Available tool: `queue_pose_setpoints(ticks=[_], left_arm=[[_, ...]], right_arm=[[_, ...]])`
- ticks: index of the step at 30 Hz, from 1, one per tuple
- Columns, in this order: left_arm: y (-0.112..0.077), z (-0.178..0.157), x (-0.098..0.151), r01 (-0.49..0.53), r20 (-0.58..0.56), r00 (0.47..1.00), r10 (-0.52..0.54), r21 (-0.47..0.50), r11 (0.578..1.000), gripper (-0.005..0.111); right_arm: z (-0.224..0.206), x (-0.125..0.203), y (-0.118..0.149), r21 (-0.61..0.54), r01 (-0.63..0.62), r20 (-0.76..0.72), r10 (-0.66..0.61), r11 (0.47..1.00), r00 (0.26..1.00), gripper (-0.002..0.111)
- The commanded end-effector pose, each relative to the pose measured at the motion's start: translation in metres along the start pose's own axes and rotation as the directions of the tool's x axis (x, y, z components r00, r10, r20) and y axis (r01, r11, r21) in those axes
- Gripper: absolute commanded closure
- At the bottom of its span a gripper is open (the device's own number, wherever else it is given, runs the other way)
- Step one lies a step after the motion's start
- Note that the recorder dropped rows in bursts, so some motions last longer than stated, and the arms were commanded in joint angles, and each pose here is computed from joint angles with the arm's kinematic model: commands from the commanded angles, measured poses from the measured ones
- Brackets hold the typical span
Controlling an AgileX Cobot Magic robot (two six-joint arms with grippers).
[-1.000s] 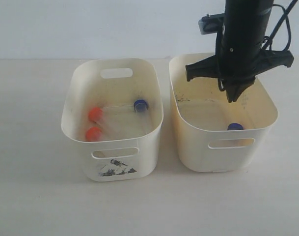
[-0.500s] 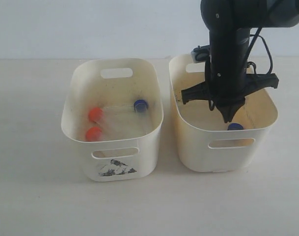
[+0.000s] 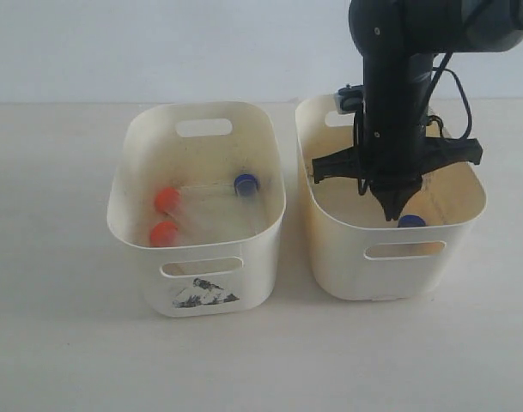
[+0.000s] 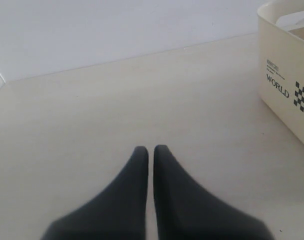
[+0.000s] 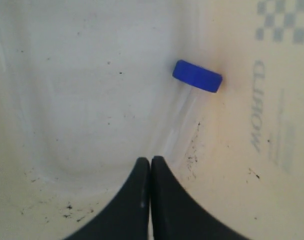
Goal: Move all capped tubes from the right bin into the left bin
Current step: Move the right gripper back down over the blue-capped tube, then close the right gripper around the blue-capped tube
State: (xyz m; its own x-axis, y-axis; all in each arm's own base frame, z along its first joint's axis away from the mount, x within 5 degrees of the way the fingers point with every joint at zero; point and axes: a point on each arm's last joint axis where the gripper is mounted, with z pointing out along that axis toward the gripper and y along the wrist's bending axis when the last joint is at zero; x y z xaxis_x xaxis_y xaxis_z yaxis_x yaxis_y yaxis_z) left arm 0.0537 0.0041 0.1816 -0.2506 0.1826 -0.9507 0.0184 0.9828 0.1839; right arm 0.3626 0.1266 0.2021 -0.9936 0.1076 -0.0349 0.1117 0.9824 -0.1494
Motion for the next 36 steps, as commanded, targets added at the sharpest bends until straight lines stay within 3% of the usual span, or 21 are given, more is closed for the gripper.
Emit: queue_pose_setpoints(ticks=[1, 11, 14, 18, 20, 36], left_arm=[[0.0, 0.0, -0.002, 0.013, 0.008, 1.0, -0.013, 0.002, 1.0, 0.102], [0.0, 0.0, -0.002, 0.013, 0.008, 1.0, -0.013, 0.002, 1.0, 0.102], [0.0, 0.0, -0.002, 0.013, 0.008, 1.0, -0.013, 0.002, 1.0, 0.102], [0.0, 0.0, -0.002, 0.013, 0.008, 1.0, -0.013, 0.002, 1.0, 0.102], [0.0, 0.0, -0.002, 0.013, 0.008, 1.0, -0.013, 0.002, 1.0, 0.102], [0.0, 0.0, -0.002, 0.013, 0.008, 1.0, -0.013, 0.002, 1.0, 0.102]], right_arm=[[0.019, 0.001, 0.005, 0.007, 0.006, -0.057, -0.006, 1.0, 0.998, 0.109], [0.032, 0.0, 0.008, 0.023, 0.018, -0.085, -0.016, 1.0, 0.996, 0.106], [0.032, 0.0, 0.008, 0.021, 0.033, -0.085, -0.031, 0.999, 0.996, 0.089], [0.032, -0.001, 0.008, 0.023, 0.031, -0.084, -0.029, 0.999, 0.996, 0.053], [0.032, -0.001, 0.008, 0.024, 0.018, -0.084, -0.016, 1.0, 0.996, 0.045], [0.033, -0.002, 0.006, 0.043, 0.001, -0.076, 0.002, 0.999, 0.997, 0.045]])
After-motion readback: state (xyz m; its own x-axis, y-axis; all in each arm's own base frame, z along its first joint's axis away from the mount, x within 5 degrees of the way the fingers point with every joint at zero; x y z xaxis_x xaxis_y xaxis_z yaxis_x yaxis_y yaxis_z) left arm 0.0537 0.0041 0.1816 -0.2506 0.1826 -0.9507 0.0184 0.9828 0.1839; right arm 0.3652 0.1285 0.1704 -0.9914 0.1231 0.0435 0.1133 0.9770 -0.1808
